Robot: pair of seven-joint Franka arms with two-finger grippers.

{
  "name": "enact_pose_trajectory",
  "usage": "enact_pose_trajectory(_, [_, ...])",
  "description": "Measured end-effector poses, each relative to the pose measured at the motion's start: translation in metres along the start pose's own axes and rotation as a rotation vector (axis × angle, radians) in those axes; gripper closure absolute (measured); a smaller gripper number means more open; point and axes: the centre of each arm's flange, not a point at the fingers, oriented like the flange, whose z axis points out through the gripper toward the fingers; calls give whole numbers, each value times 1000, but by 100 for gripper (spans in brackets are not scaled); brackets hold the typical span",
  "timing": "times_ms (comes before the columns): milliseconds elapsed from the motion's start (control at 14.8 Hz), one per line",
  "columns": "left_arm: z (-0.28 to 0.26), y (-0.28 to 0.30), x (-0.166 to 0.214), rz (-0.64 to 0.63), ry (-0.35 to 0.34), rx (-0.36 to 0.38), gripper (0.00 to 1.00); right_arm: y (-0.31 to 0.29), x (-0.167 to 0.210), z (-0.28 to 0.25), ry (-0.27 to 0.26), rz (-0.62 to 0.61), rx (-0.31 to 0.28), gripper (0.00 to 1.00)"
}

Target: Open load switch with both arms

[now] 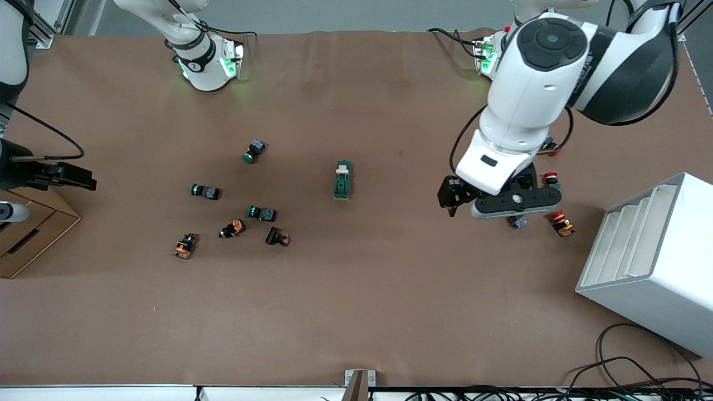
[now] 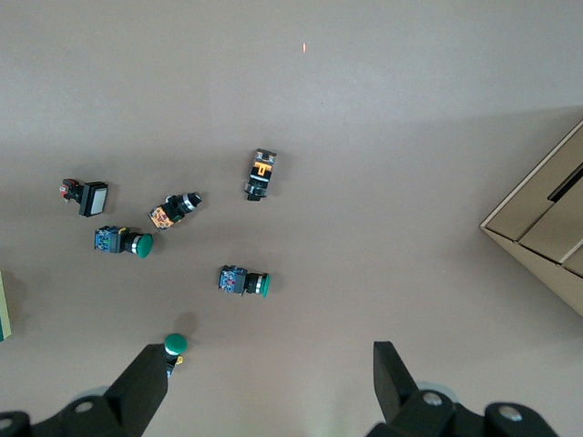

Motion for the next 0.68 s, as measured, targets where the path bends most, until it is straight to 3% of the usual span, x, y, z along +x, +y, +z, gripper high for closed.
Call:
enact_pose_trajectory(405, [-9,-36,16,10,13,10,0,-3,0,2,-12,-4,11,0])
enact_pose_trajectory(675, [-9,-72,24,3,-88,-75,0,-6,-11,6,-85,-9,25,0])
